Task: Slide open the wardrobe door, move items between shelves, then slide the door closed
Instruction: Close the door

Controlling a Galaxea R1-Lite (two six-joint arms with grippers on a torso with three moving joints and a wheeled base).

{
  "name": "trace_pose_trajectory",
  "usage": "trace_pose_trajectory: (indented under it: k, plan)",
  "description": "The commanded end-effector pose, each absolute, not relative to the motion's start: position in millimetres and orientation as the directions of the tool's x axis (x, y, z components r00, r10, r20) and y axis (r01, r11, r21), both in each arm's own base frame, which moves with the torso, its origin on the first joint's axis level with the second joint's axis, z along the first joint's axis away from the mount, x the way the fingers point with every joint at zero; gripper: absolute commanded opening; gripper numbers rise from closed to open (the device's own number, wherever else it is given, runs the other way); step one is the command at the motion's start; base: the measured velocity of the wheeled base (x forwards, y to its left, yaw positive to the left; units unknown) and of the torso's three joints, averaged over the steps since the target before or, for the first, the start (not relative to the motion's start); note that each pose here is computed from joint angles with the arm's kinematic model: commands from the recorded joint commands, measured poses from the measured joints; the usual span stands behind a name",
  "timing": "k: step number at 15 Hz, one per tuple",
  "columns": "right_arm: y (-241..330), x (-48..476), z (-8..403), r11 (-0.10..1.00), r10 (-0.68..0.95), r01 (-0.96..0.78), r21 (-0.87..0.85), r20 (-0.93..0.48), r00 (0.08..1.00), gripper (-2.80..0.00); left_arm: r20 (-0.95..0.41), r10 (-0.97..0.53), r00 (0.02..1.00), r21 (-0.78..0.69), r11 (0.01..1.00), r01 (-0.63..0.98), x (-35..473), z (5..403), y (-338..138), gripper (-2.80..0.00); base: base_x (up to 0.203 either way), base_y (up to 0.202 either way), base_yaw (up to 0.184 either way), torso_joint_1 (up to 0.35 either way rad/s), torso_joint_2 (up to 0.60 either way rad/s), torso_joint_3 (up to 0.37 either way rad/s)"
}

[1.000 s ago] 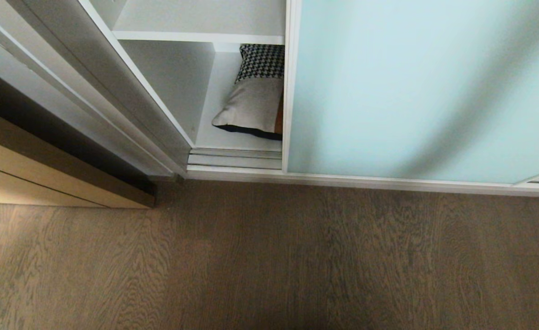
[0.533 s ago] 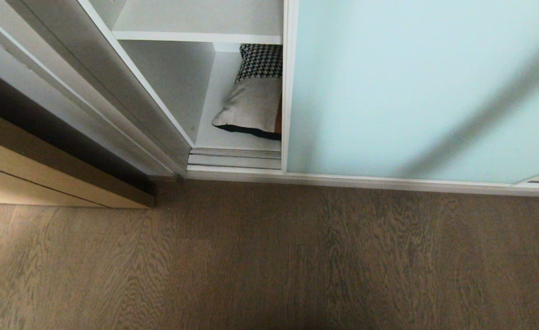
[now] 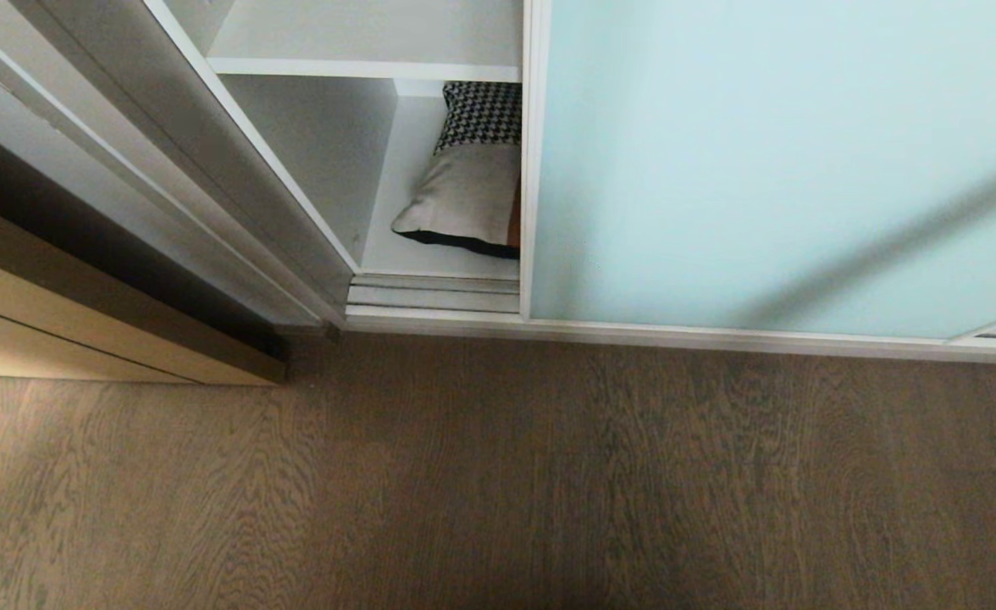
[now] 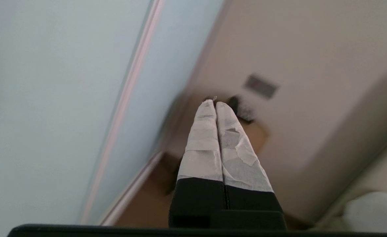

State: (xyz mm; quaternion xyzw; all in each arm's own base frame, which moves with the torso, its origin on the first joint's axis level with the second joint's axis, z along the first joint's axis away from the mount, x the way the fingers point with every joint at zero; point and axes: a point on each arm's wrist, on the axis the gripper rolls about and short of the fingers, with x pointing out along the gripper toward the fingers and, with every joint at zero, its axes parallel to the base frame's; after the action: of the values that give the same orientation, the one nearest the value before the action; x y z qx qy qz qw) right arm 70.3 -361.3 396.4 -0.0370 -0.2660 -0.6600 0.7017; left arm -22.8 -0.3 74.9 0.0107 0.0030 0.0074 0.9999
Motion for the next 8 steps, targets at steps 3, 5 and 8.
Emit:
trace_pose_trajectory:
  k: [3, 5, 8]
  plan:
    - [-405, 102, 352, 0.386, -0.912, 0.852, 0.355, 0.289, 0.293, -2.8, -0.009, 0.016, 1.0, 0.021, 1.0, -0.016, -23, 74, 0, -2.8, 0.0, 0.0, 0.0, 0.0, 0.0, 0.0]
    - [-403, 108, 346, 0.514, -0.857, 0.748, 0.419, 0.21, 0.471, -2.8, -0.009, 0.015, 1.0, 0.021, 1.0, -0.015, -23, 74, 0, -2.8, 0.0, 0.0, 0.0, 0.0, 0.0, 0.0]
    - [-397, 112, 344, 0.635, -0.705, 0.522, 0.569, 0.149, 0.694, -2.8, -0.009, 0.015, 1.0, 0.021, 1.0, -0.015, -23, 74, 0, -2.8, 0.0, 0.0, 0.0, 0.0, 0.0, 0.0]
